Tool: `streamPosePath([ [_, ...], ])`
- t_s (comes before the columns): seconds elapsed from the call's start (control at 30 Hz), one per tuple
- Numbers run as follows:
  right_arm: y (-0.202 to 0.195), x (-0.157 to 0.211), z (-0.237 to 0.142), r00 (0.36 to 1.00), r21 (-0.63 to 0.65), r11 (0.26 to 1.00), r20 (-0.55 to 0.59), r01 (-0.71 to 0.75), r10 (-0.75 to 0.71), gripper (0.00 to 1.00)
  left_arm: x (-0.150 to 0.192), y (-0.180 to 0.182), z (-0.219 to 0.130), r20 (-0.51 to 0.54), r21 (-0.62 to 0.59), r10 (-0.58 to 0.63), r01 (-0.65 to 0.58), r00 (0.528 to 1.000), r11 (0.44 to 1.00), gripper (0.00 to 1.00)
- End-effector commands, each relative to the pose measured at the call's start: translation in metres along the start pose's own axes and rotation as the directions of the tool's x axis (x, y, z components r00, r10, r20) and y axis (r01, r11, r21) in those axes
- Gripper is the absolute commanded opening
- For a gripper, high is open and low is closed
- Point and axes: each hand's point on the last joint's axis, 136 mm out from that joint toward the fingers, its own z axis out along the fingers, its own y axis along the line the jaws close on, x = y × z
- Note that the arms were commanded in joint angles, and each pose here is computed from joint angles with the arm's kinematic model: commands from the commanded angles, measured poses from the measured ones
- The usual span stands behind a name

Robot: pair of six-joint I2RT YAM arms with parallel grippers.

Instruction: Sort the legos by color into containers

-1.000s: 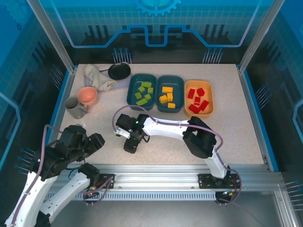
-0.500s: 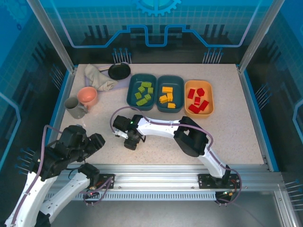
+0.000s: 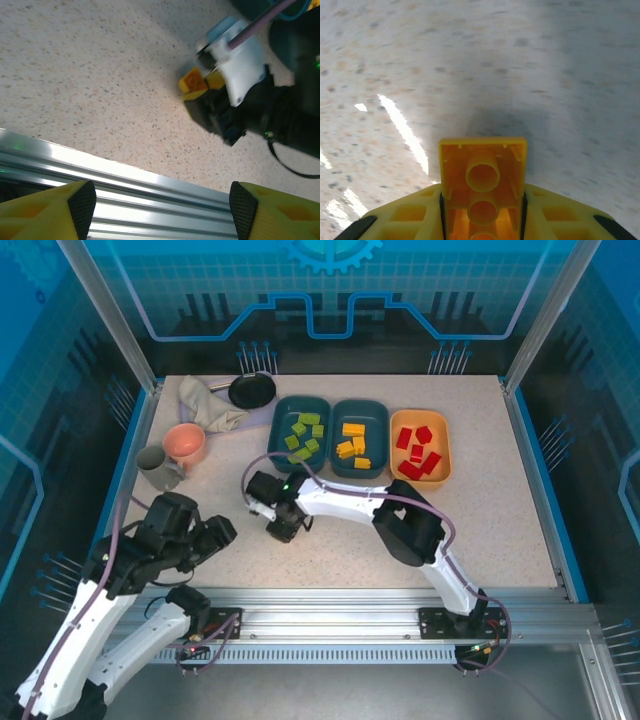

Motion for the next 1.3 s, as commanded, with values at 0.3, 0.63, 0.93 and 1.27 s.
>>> streamPosePath([
  [0.3, -0.225, 0.047, -0.107, 0.742, 0.275, 0.691, 0.191, -0.669, 0.642, 0.32, -0.030, -0.142, 0.062, -0.152, 0.288, 0.127, -0.079, 0.980, 0.954, 0.75],
  [0.63, -0.321, 0.073, -0.081, 0.531, 0.413, 0.423, 0.189, -0.806, 0.826, 0.31, -0.078, -0.234, 0.113, -0.164, 0.359, 0.188, -0.119, 0.968, 0.926, 0.75],
  [0.93, -0.351, 0.076, -0.040, 0.472, 0.399, 0.380, 0.163, -0.834, 0.866, 0.35, -0.087, -0.253, 0.147, -0.197, 0.357, 0.201, -0.121, 0.960, 0.926, 0.74],
  [1.27, -0.347, 0.042, -0.059, 0.497, 0.288, 0.431, 0.221, -0.855, 0.839, 0.71, -0.084, -0.240, 0.140, -0.188, 0.319, 0.203, -0.136, 0.961, 0.938, 0.74],
])
